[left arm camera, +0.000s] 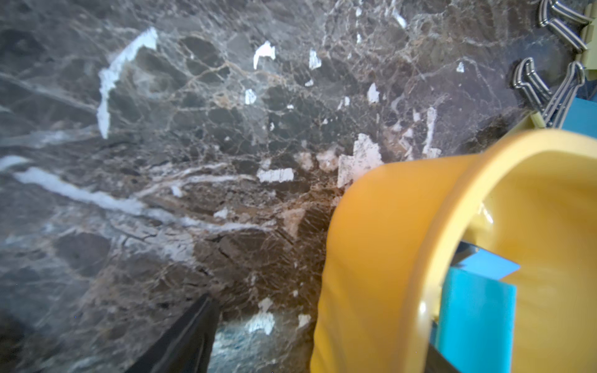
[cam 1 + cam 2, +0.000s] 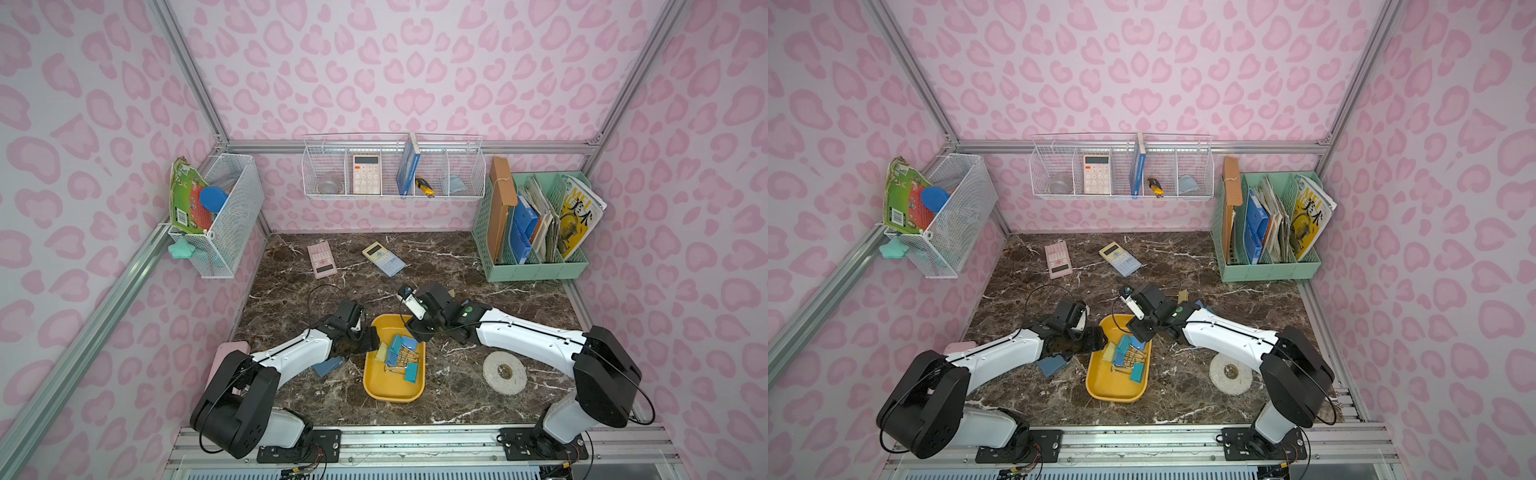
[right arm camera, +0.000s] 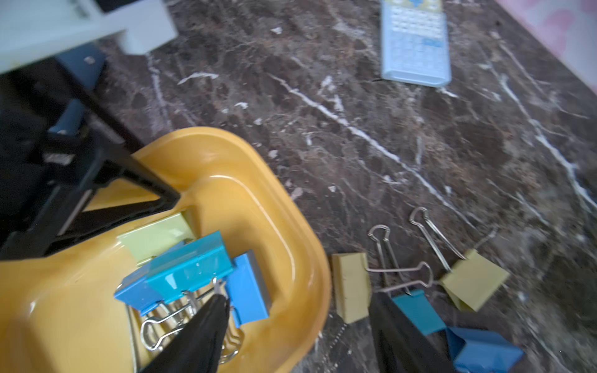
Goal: Put the binder clips in the storage box
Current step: Place the binder clip in the storage box, then pick up the binder clip at the center of the board.
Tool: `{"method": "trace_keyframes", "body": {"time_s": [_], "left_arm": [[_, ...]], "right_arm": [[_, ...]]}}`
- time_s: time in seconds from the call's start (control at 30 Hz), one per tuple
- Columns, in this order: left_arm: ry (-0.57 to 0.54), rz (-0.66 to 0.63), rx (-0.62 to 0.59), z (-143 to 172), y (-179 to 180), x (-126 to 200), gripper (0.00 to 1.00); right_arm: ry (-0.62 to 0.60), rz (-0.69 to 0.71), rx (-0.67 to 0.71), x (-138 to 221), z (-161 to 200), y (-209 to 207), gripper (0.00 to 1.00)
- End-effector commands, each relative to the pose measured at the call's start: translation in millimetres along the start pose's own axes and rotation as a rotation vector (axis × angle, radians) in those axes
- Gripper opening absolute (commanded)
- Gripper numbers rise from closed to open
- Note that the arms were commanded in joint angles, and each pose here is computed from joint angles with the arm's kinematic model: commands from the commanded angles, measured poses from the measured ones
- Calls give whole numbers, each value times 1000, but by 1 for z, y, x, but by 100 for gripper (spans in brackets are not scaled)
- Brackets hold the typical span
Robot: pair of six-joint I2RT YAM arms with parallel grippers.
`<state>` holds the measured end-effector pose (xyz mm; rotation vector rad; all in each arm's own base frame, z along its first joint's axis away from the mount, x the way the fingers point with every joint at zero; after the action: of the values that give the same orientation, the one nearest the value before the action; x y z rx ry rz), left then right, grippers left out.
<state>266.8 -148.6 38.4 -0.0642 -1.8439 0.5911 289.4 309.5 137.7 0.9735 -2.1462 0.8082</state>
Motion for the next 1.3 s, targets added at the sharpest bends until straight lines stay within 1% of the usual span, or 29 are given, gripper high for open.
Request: {"method": "trace_keyframes", "body": {"time_s": [0.0,0.07,0.17,0.27,0.33,0.4,0.5,0.57,0.77,1.07,1.27], "left_arm": [[62,-67,21,15,16,-2,78],[63,-67,22,14,16,-2,78],[62,-63,21,14,15,-2,78],[63,-60,20,14,14,-2,78],[62,-59,19,14,14,-1,78],[64,-59,19,15,15,-1,78],[62,-56,18,14,14,-2,78],[59,-50,16,14,13,-1,78],[60,-48,16,14,13,-1,78],[61,-58,17,15,15,-1,78],[64,-59,17,15,15,-2,78]], "right_arm": [[105,187,-217,5,29,-51,73],[179,255,-342,7,55,-74,73],[292,302,-544,8,102,-101,74],[359,288,-707,8,141,-114,74],[374,280,-767,11,154,-118,74],[378,285,-795,16,158,-121,74],[377,253,-860,15,167,-122,74],[378,234,-901,11,176,-122,74],[306,136,-998,-10,180,-114,75],[241,116,-1044,-29,172,-124,74],[250,126,-1053,-38,174,-135,74]]}}
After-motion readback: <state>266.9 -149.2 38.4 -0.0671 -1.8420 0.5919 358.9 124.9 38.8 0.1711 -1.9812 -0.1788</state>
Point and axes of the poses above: each gripper's point midway between its finger pads, its own x axis back along the fingers, its own y axis along the line the jaws close on, z = x × y, the point moved 1 cm from there along x, back along the fingers, and after that the axes turned 14 degrees about x, right-handed, at the moved point
